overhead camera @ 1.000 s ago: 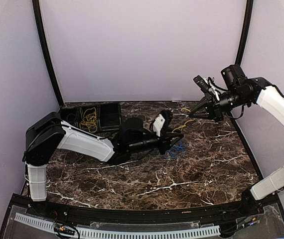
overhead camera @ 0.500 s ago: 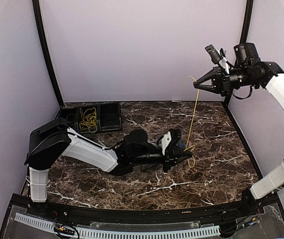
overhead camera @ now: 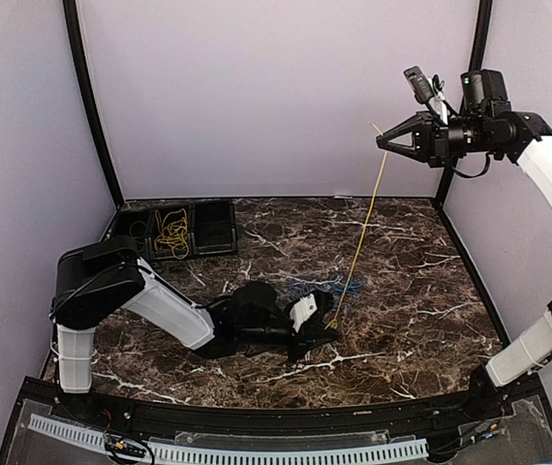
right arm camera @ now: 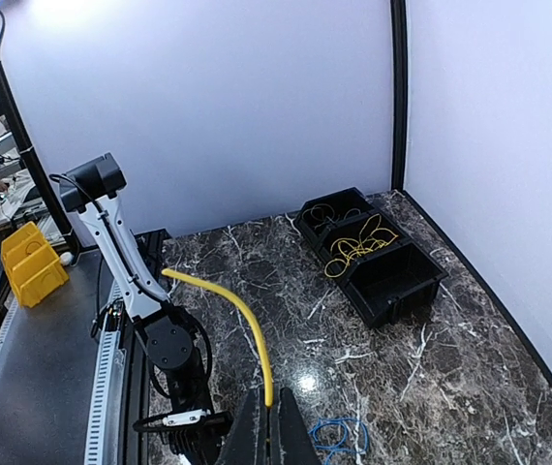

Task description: Untangle the cables

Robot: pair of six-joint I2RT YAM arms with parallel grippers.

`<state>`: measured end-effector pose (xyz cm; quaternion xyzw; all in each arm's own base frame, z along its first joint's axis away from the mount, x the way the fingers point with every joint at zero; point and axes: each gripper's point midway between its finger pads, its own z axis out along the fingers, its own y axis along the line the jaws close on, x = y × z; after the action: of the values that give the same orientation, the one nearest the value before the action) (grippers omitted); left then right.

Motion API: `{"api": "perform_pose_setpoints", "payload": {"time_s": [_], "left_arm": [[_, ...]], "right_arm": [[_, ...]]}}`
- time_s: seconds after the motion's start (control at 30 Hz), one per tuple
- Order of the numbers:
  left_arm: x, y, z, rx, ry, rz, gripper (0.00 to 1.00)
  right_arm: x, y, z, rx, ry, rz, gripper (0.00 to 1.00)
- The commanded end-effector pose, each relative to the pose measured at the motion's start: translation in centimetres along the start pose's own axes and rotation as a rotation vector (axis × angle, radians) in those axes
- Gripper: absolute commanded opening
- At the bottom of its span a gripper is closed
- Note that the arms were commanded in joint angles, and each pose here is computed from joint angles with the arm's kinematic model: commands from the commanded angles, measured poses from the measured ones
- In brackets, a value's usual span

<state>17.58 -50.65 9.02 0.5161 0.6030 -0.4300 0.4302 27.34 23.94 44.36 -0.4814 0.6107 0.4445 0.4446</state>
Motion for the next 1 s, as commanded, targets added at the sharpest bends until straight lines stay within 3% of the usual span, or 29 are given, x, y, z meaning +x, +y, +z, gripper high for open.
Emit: {"api": "perform_pose_setpoints", "payload": {"time_s": [0.0, 0.2, 0.47, 0.67, 0.77, 0.97], "left_arm": [[0.2, 0.0, -1.7, -0.055, 0.034, -0.011, 0.02], [-5.3, 1.3, -5.4, -0.199, -0.050, 0.060, 0.00], [-12.1, 6.4, -12.4, -0.421, -0.060, 0.043, 0.00], [-22.1, 9.4, -19.5, -0.553, -0.196, 0.054, 0.00], [-26.3, 11.5, -22.6, -0.652, -0.230, 0.040, 0.00], [-28.3, 15.7, -27.4, -0.872, -0.189, -0.076, 0.00]], "right_arm": [[-0.5, -0.3, -0.2, 0.014, -0.040, -0.066, 0.00], [4.9, -2.6, 1.2, 0.055, 0.026, 0.006, 0.00], [12.0, -4.2, 2.8, 0.056, 0.120, 0.088, 0.32], [13.7, -4.1, 2.9, 0.062, 0.133, 0.094, 0.48], [15.4, -4.2, 2.9, 0.081, 0.157, 0.090, 0.51], [20.7, -4.1, 2.7, 0.150, 0.227, 0.070, 0.54]]}}
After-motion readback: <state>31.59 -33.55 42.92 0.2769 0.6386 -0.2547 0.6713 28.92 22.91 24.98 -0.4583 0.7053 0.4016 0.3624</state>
